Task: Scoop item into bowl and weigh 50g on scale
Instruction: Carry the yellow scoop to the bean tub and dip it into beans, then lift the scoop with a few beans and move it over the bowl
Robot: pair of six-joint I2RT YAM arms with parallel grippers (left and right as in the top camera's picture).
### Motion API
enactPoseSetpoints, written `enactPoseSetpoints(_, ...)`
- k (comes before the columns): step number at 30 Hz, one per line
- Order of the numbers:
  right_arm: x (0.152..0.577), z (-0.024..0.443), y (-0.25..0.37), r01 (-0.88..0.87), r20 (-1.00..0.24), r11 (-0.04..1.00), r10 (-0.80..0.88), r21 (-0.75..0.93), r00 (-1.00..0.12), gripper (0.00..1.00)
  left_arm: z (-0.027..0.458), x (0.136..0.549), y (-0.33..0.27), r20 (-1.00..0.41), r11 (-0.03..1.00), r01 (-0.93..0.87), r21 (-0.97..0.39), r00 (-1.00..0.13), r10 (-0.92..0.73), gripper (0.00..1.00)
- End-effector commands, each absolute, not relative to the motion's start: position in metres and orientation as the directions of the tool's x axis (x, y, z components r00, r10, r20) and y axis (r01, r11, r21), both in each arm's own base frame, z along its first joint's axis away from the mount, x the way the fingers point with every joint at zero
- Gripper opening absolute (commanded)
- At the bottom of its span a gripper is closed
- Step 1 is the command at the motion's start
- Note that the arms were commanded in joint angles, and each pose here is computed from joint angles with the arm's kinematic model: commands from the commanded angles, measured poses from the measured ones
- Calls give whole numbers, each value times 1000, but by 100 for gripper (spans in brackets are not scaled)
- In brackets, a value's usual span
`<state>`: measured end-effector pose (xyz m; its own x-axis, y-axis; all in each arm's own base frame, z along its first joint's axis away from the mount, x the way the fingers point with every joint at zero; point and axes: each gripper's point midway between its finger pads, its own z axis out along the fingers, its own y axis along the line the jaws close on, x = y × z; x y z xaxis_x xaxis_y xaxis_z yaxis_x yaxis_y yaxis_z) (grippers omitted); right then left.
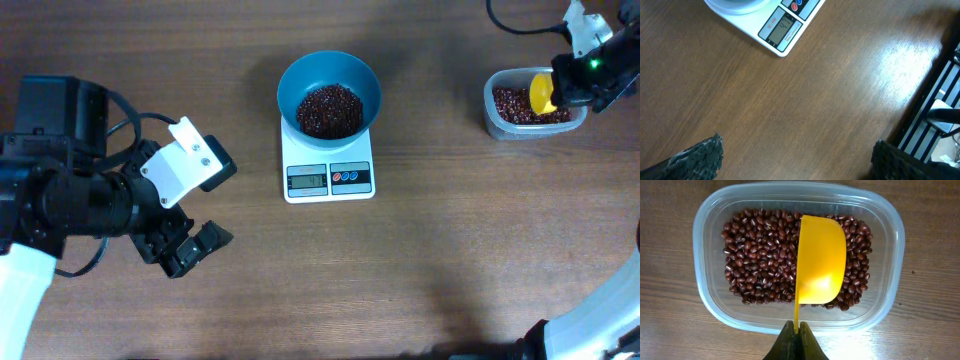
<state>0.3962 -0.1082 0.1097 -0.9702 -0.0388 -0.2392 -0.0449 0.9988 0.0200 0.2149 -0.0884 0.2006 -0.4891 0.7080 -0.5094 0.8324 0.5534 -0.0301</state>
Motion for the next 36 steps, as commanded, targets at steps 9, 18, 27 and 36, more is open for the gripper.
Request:
enactPoseSetpoints(9, 392, 85, -68, -117, -201, 990, -98, 82, -975, 4, 203, 214, -91, -523, 540, 841, -31, -474, 708, 99)
enactPoseSetpoints(18, 398, 110, -103, -1, -238, 1000, 0, 1, -971, 4, 203, 214, -91, -522, 540, 841, -31, -475, 708, 99)
enactPoseSetpoints(27, 392, 121, -82, -21, -242, 992, 10, 125, -970, 4, 203, 214, -91, -522, 540, 841, -31, -474, 708, 99)
enactPoseSetpoints(36, 387, 146, -111, 53, -342, 884, 234, 463, -910, 4, 203, 214, -91, -522, 540, 841, -31, -474, 708, 99)
